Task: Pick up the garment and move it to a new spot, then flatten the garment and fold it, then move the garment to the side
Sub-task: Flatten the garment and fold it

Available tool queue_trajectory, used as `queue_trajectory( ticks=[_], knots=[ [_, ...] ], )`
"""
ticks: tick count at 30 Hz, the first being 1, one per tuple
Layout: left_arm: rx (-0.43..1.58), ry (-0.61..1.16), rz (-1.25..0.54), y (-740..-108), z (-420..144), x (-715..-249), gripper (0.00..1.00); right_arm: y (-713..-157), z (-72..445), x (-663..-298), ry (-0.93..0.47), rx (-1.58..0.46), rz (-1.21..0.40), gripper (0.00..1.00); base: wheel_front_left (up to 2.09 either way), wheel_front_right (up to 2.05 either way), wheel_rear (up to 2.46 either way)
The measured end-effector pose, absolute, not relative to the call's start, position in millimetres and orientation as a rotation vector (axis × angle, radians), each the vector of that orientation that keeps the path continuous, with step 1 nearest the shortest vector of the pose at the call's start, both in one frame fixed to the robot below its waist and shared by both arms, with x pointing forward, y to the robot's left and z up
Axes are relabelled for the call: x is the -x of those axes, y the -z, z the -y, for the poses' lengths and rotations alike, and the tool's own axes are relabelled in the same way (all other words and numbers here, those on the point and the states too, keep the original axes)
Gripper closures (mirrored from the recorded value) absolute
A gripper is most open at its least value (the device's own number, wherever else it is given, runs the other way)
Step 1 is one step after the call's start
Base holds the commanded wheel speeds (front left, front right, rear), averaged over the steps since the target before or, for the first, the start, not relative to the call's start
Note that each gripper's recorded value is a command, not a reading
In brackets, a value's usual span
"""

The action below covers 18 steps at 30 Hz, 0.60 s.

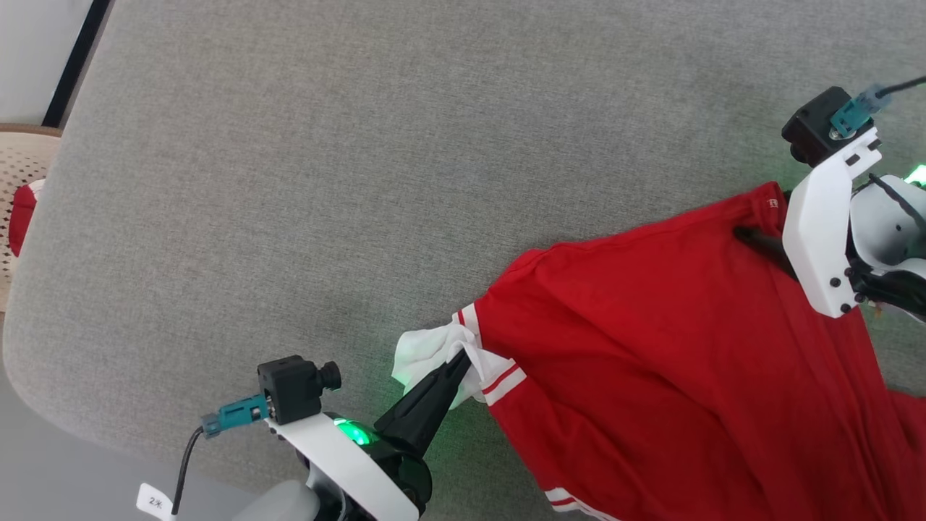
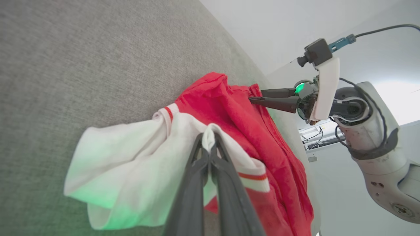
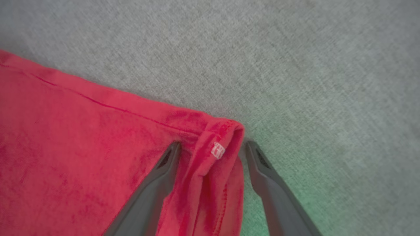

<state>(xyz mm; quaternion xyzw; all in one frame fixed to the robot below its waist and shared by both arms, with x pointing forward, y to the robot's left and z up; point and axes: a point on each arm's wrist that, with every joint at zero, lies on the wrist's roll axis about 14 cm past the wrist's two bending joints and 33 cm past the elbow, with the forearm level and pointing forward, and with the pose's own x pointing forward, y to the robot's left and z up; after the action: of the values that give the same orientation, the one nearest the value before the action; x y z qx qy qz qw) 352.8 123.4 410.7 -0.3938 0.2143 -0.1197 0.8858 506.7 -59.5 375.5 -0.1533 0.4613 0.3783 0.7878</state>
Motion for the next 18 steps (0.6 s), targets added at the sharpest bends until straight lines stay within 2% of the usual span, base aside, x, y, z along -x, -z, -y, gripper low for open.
queue_trajectory(
  ticks=[1,2,3,4,11,14,18],
  knots=[
    [0.82,0.247,-0.447,-410,-124,-353,1.0,-374,59,-506,-0.822,0.336,-1.003,0.0,0.0,0.0,0.0],
    [0.82,0.246,-0.447,-410,-123,-353,1.0,-373,59,-505,-0.827,0.341,-1.011,0.51,0.0,0.0,0.0],
    [0.819,0.248,-0.446,-410,-123,-353,1.0,-372,59,-503,-0.834,0.352,-1.021,0.83,0.0,0.0,0.0],
    [0.819,0.249,-0.444,-411,-123,-354,1.0,-371,60,-501,-0.837,0.358,-1.033,1.0,0.0,0.0,0.0],
    [0.806,0.256,-0.436,-413,-125,-358,1.0,-378,63,-497,-0.831,0.282,-1.001,1.0,0.0,0.0,0.0],
    [0.784,0.279,-0.41,-422,-129,-366,1.0,-390,69,-507,-0.786,0.231,-0.934,1.0,0.0,0.0,0.0],
    [0.732,0.331,-0.364,-440,-133,-383,1.0,-426,86,-538,-0.678,0.13,-0.78,1.0,0.0,0.0,0.0]
  ],
)
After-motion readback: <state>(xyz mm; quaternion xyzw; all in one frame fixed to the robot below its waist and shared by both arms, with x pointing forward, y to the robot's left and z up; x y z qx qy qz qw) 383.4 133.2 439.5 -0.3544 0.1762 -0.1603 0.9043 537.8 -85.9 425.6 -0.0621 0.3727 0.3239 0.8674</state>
